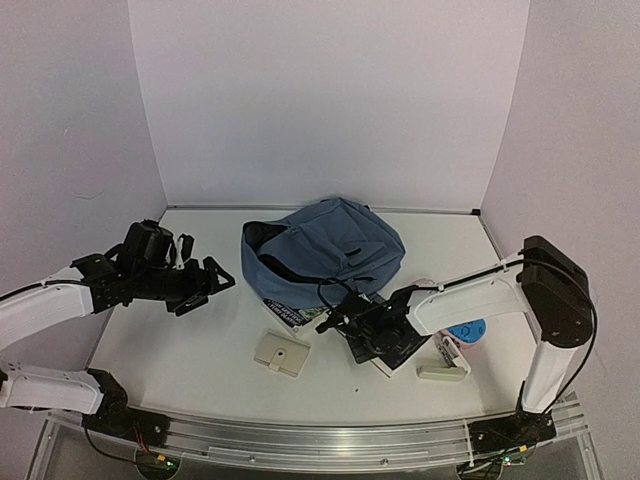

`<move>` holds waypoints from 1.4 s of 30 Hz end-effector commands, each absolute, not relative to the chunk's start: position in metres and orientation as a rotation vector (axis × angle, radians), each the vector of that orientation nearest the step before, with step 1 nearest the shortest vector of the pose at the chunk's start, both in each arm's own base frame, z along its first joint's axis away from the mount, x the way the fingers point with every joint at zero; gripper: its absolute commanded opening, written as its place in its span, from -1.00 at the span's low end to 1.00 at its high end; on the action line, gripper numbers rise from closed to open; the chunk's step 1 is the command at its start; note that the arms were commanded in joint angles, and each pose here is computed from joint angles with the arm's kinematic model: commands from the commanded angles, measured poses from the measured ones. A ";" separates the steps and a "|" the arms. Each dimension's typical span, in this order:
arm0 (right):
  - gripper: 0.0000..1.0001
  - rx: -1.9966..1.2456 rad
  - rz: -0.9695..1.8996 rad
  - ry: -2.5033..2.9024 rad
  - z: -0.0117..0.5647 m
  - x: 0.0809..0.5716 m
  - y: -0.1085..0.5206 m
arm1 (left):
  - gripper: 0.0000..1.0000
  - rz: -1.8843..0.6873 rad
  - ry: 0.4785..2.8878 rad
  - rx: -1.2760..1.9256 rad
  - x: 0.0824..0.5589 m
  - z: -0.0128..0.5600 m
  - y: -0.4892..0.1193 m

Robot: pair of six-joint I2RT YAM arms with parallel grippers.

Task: Pack the student bag
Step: Move the book to the center of the board, then pick up the book from the center of the board.

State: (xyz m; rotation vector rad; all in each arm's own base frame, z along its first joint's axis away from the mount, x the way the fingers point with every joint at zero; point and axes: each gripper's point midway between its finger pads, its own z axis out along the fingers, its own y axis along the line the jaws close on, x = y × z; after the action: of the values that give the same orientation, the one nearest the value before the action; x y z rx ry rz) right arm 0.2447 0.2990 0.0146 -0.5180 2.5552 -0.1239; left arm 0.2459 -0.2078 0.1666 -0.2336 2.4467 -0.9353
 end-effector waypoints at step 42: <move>0.67 -0.341 0.723 2.436 0.160 0.230 0.365 | 0.67 -1.117 2.767 -0.280 0.181 0.077 -0.327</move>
State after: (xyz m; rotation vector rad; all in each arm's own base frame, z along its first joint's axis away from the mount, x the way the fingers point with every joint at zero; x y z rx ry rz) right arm 0.2215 0.3920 0.1897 -0.2949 2.3687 0.7245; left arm 0.1827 -0.2923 0.0693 -0.2866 2.7706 -1.0354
